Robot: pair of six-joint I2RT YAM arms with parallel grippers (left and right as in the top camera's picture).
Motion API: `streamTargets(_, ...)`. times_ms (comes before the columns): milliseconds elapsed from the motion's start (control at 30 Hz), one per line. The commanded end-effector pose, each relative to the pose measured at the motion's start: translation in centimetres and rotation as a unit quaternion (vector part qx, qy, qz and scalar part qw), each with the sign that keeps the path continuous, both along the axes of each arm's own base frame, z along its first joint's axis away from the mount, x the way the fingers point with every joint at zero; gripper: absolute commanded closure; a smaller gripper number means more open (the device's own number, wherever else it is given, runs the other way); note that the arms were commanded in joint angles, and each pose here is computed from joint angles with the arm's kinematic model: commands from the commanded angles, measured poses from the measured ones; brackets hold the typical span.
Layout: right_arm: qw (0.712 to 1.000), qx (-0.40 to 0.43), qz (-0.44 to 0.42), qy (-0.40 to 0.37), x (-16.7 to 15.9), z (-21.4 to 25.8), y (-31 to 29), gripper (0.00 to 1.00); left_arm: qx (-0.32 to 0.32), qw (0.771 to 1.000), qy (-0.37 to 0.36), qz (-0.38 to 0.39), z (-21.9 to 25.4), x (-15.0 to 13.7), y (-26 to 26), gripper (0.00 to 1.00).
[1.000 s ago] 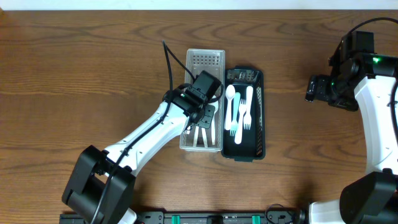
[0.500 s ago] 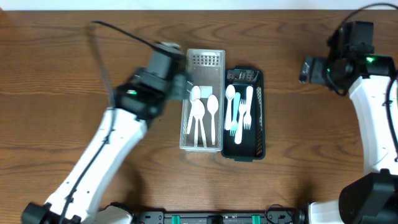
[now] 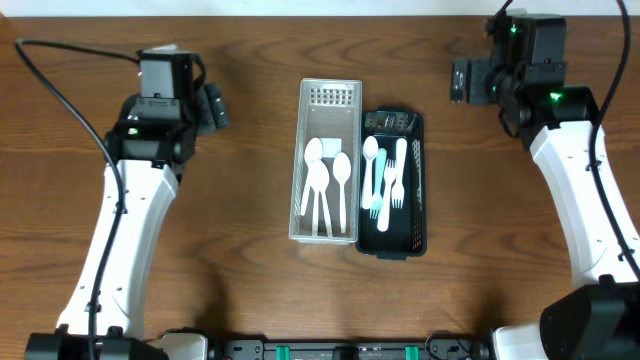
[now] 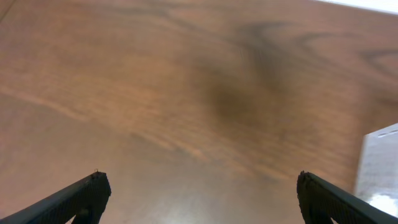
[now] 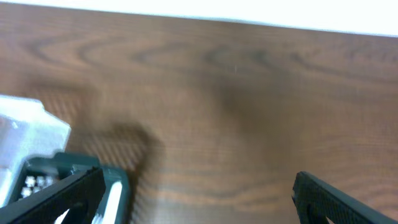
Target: Pack container
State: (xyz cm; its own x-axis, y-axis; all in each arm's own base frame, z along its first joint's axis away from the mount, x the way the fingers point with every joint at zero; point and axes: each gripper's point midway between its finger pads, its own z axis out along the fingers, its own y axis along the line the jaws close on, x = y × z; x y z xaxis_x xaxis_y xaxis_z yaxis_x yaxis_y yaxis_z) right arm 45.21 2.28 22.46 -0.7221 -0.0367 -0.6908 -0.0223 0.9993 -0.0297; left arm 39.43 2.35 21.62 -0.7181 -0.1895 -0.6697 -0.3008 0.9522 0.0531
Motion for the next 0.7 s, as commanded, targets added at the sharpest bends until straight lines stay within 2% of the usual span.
streamTargets(0, 1.000, -0.018, -0.010, 0.012, -0.8, 0.0, -0.9, 0.01, 0.011, 1.000, -0.006, 0.011, 0.7, -0.9, 1.0, 0.02)
streamTargets(233, 0.999, -0.010, -0.029, -0.012, -4.8, 2.5, -1.8, 0.01, 0.005, 0.994, -0.104, 0.012, 4.4, -5.0, 1.2, 0.02)
streamTargets(333, 0.999, 0.001, -0.042, -0.009, -7.6, 1.3, -1.8, 0.01, -0.001, 0.988, -0.154, 0.013, 5.3, -7.7, 1.2, 0.02)
streamTargets(467, 0.998, 0.011, -0.054, 0.002, -12.2, -2.0, -2.1, 0.01, -0.005, 0.983, -0.185, 0.003, 3.6, -11.5, 0.8, 0.02)
streamTargets(667, 0.998, 0.020, -0.057, -0.014, -17.1, -5.4, -2.1, 0.01, -0.010, 0.977, -0.214, -0.008, -0.1, -15.4, 0.5, 0.02)
